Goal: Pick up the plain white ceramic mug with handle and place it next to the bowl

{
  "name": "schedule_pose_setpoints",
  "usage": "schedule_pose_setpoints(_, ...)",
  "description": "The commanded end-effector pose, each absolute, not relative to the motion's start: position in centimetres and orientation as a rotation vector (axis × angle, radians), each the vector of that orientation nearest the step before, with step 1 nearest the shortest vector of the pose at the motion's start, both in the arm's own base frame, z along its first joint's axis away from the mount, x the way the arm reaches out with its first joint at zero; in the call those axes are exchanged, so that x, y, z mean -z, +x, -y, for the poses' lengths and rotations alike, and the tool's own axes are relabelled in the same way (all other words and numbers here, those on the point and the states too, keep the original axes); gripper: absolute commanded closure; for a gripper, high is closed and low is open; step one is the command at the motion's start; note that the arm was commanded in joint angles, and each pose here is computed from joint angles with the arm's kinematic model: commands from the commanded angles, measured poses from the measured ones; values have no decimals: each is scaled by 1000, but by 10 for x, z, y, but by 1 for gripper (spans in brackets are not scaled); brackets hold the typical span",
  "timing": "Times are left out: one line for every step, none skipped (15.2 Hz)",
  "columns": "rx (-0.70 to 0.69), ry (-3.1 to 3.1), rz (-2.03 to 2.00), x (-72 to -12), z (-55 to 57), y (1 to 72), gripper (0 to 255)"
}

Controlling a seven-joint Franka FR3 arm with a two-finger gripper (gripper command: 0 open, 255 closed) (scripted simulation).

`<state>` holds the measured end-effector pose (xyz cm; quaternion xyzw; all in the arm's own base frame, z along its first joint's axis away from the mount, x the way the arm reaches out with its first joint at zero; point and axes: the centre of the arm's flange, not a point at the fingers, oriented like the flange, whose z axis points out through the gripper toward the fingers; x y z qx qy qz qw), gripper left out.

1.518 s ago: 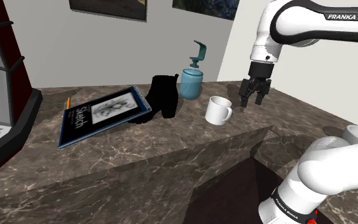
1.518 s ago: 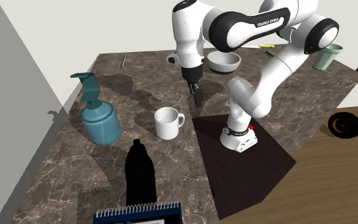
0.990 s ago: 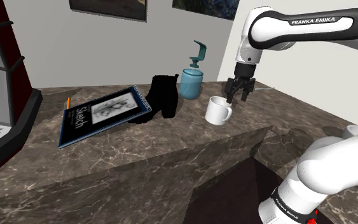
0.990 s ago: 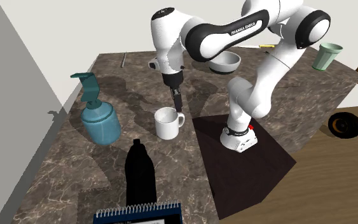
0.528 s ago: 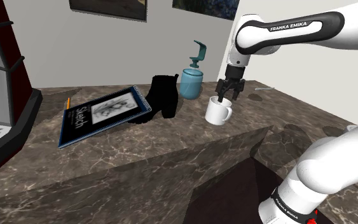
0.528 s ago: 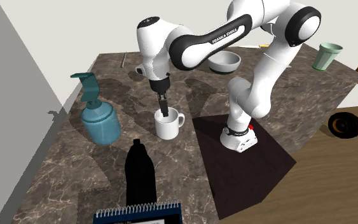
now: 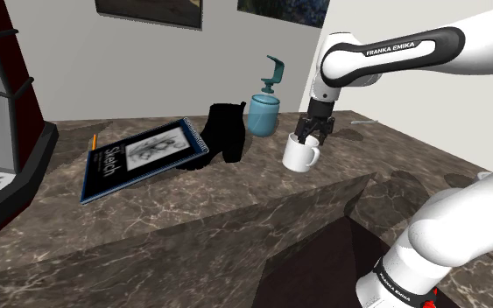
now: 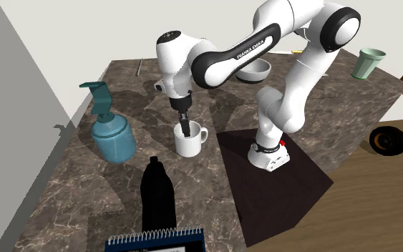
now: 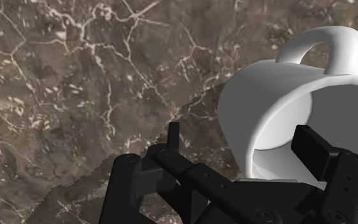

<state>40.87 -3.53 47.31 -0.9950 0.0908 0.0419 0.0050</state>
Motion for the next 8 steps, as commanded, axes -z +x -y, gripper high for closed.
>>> schedule_pose_setpoints(-131, -3116, -284, -473, 35, 409, 0)
schedule_pose_setpoints(-131, -3116, -284, -473, 35, 409, 0)
schedule_pose_setpoints(-131, -3116, -284, -473, 35, 409, 0)
schedule_pose_setpoints(-131, -3116, -284, -473, 35, 409, 0)
schedule_pose_setpoints(-131, -3116, -284, -473, 35, 409, 255)
schedule_pose_setpoints(-131, -3116, -284, -473, 35, 409, 255)
schedule_pose_setpoints(-131, -3116, -284, -473, 35, 409, 255)
schedule_pose_setpoints(-131, -3116, -284, -473, 35, 409, 255)
